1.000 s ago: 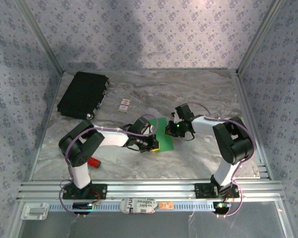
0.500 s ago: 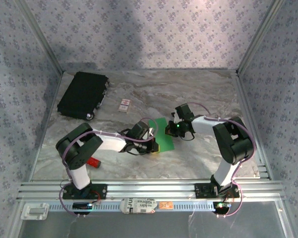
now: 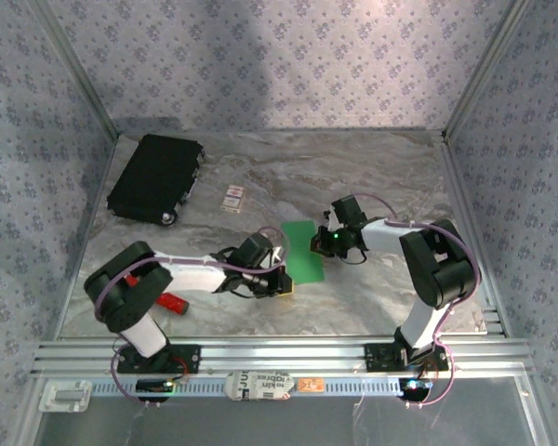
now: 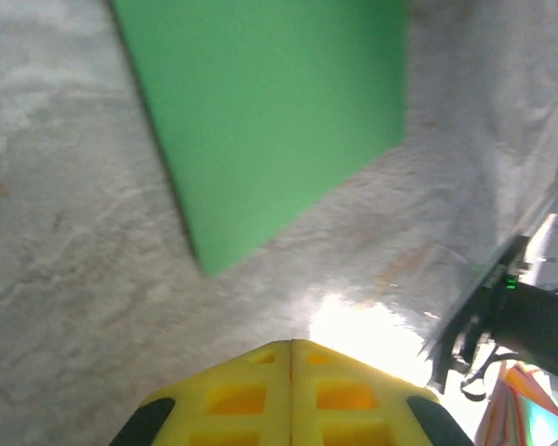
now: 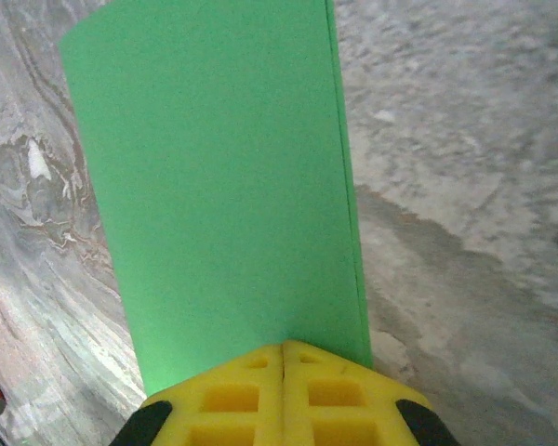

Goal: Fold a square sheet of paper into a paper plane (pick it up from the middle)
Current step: First fold the square sheet of paper in half at the center of the table.

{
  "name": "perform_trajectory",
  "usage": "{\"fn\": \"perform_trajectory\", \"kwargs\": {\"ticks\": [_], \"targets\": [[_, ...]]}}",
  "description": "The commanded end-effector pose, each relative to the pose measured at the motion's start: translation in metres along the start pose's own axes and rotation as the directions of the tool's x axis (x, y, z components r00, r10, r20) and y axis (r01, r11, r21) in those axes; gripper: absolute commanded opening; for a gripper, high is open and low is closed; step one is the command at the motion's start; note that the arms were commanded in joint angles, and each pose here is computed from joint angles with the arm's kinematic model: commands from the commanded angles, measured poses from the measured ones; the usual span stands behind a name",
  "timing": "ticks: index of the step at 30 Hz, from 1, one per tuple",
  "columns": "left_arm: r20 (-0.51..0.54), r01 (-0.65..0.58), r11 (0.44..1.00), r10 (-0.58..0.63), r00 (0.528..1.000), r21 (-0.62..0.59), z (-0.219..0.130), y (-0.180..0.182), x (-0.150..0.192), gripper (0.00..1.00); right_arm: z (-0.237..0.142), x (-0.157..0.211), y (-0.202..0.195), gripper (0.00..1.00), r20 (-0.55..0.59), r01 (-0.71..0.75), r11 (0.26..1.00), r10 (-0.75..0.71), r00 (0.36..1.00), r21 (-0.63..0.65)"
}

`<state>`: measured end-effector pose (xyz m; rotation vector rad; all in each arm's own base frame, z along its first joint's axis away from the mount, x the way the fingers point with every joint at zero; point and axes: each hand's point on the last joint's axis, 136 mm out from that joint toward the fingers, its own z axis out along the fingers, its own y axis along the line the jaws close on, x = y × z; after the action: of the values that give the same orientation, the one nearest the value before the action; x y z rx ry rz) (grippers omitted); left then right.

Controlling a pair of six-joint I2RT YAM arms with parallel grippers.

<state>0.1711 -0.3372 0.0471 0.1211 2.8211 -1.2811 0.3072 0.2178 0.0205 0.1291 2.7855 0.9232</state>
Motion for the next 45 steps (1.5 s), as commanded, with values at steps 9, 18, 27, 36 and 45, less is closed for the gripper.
{"fn": "perform_trajectory", "kwargs": {"ticks": [9, 18, 27, 36, 45], "targets": [[0.183, 0.042, 0.992, -0.064, 0.981, 0.121, -0.048, -0.027, -0.086, 0.07, -0.046, -0.012, 0.019, 0.02, 0.063, -0.011, 1.0, 0.012, 0.998, -0.005], [0.169, 0.039, 0.992, -0.059, 0.984, 0.117, -0.025, -0.029, -0.134, 0.08, -0.067, 0.011, 0.004, 0.09, 0.086, -0.059, 0.998, 0.058, 0.995, 0.009], [0.115, 0.042, 0.991, -0.056, 0.992, 0.127, -0.001, -0.017, -0.175, 0.1, -0.059, 0.038, -0.011, 0.11, 0.05, -0.119, 0.993, 0.118, 0.992, 0.011], [0.072, 0.06, 0.996, -0.064, 0.995, 0.06, 0.026, 0.005, -0.194, 0.1, -0.052, 0.052, -0.015, 0.15, 0.005, -0.136, 0.99, 0.136, 0.991, 0.019], [0.045, 0.109, 0.994, -0.108, 0.993, -0.016, 0.037, 0.043, -0.174, 0.1, -0.046, 0.071, -0.019, 0.25, -0.043, -0.168, 0.986, 0.168, 0.985, 0.015]]}}
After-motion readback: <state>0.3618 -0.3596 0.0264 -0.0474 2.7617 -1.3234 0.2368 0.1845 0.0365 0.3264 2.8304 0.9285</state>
